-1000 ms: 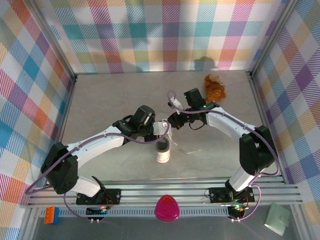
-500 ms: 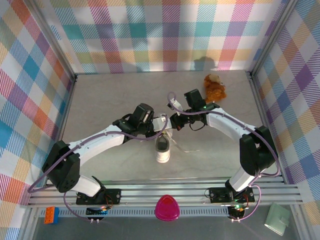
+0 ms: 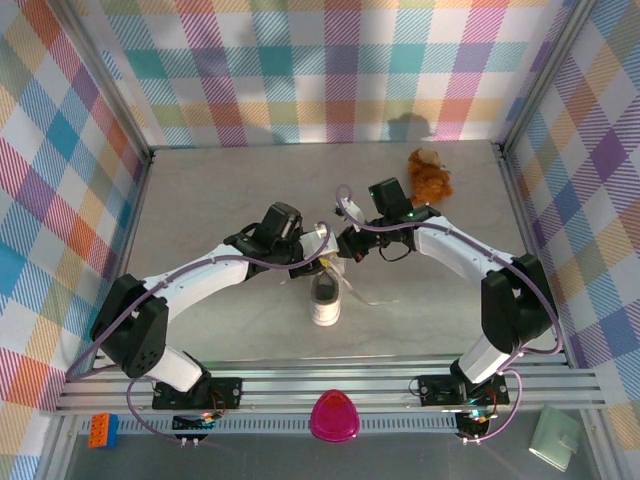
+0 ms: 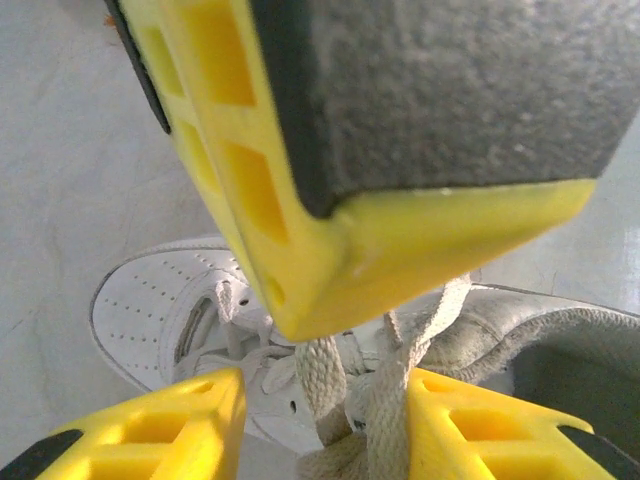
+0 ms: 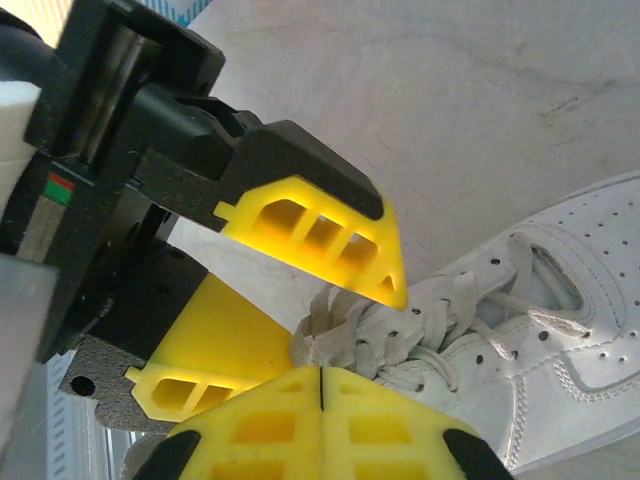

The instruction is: Tie the shoes

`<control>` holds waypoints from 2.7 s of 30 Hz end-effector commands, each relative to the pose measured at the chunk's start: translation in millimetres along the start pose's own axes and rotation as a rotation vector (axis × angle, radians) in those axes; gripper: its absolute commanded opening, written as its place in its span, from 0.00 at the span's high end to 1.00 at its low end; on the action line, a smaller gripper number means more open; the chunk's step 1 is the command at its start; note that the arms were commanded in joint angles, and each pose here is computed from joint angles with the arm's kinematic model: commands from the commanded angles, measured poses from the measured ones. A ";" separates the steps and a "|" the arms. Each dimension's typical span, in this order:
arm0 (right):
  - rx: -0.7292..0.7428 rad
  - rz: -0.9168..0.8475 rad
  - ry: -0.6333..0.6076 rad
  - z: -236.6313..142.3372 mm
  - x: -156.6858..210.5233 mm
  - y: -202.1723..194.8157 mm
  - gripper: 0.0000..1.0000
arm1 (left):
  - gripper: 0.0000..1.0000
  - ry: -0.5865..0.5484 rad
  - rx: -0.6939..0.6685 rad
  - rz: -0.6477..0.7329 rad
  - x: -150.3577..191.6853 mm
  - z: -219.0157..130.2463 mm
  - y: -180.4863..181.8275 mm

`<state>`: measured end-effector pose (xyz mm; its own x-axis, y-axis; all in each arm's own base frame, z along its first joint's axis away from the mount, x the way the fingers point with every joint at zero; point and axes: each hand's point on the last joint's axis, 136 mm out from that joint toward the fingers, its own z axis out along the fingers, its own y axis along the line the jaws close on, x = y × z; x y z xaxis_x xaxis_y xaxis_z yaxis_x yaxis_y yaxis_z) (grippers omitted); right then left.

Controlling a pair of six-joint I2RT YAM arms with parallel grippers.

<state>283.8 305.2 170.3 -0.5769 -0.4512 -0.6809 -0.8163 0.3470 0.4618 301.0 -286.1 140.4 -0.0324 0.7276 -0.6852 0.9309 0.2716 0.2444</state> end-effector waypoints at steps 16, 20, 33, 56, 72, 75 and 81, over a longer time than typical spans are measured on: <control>-0.085 -0.070 0.018 -1.2 5.2 25.9 1.00 | 0.74 -0.063 0.079 -0.066 -8.8 -0.2 -3.4; -0.101 -0.072 0.025 0.1 6.9 29.6 1.00 | 0.81 -0.068 0.061 -0.074 -8.9 -0.3 -2.2; -0.167 -0.005 0.009 -7.7 10.2 42.6 0.62 | 1.00 -0.087 -0.037 -0.022 -6.1 6.9 -3.0; -0.188 0.319 -0.069 -3.3 2.3 -25.4 0.62 | 1.00 -0.115 -0.090 0.088 -5.7 0.7 -11.6; -0.398 0.337 -0.018 10.4 12.2 -8.6 0.64 | 1.00 -0.105 -0.083 0.104 -6.7 3.1 -12.2; -0.399 0.344 -0.006 13.8 14.7 -9.9 0.64 | 1.00 -0.104 -0.080 0.103 -6.8 3.4 -12.2; -0.410 0.346 0.011 19.1 17.7 -9.4 0.65 | 1.00 -0.102 -0.081 0.108 -7.3 3.2 -12.3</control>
<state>285.7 305.0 138.2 -0.8288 -0.3577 -0.4302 -0.5133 0.1801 0.8391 294.3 -291.0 133.1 0.0749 0.6967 -0.7135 0.8941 0.2698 0.3574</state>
